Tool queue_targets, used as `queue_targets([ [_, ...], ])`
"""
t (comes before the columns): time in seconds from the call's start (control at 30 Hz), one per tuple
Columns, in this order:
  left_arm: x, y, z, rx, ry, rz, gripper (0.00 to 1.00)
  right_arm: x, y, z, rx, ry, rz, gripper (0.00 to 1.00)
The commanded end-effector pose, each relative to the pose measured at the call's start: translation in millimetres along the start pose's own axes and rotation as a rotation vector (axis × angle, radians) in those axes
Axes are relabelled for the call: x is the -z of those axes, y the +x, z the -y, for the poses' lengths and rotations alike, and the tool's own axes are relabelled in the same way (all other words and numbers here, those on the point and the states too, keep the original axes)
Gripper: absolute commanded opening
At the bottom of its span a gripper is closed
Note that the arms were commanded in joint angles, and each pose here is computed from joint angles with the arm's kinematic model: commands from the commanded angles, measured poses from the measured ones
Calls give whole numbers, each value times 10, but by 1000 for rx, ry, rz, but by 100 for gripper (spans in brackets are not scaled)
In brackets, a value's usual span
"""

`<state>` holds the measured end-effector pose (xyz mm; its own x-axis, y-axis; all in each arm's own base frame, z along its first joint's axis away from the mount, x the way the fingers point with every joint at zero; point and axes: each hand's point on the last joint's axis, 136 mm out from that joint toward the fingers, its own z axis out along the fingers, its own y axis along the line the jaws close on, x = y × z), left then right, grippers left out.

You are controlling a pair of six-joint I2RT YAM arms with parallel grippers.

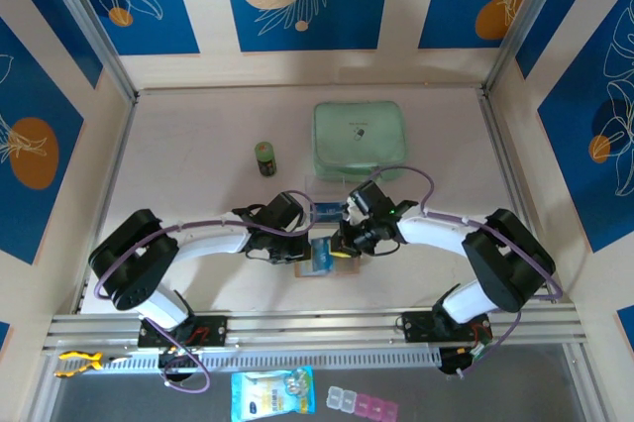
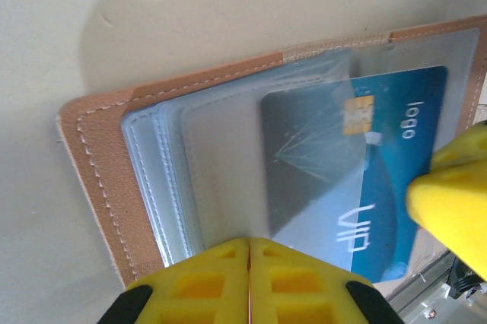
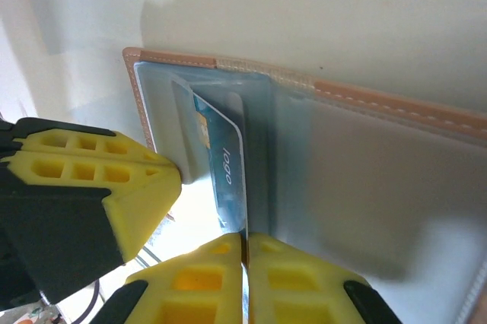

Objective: Take the credit cards out of the card holder

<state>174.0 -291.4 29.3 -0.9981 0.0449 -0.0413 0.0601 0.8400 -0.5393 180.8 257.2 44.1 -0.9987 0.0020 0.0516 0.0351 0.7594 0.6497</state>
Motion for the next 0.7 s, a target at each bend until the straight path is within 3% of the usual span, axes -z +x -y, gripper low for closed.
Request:
queue_targets([
  [0.0,-50,92,-165,-7,-68,-32,9,107,66,121,3,44,-2,8],
  [0.4,9,1,-16,-29,-22,3,11,420,9,68,101,60,50,3],
  [0.67,109,-78,97,-41,9,44,13,641,-38,-77,311,73,87,1],
])
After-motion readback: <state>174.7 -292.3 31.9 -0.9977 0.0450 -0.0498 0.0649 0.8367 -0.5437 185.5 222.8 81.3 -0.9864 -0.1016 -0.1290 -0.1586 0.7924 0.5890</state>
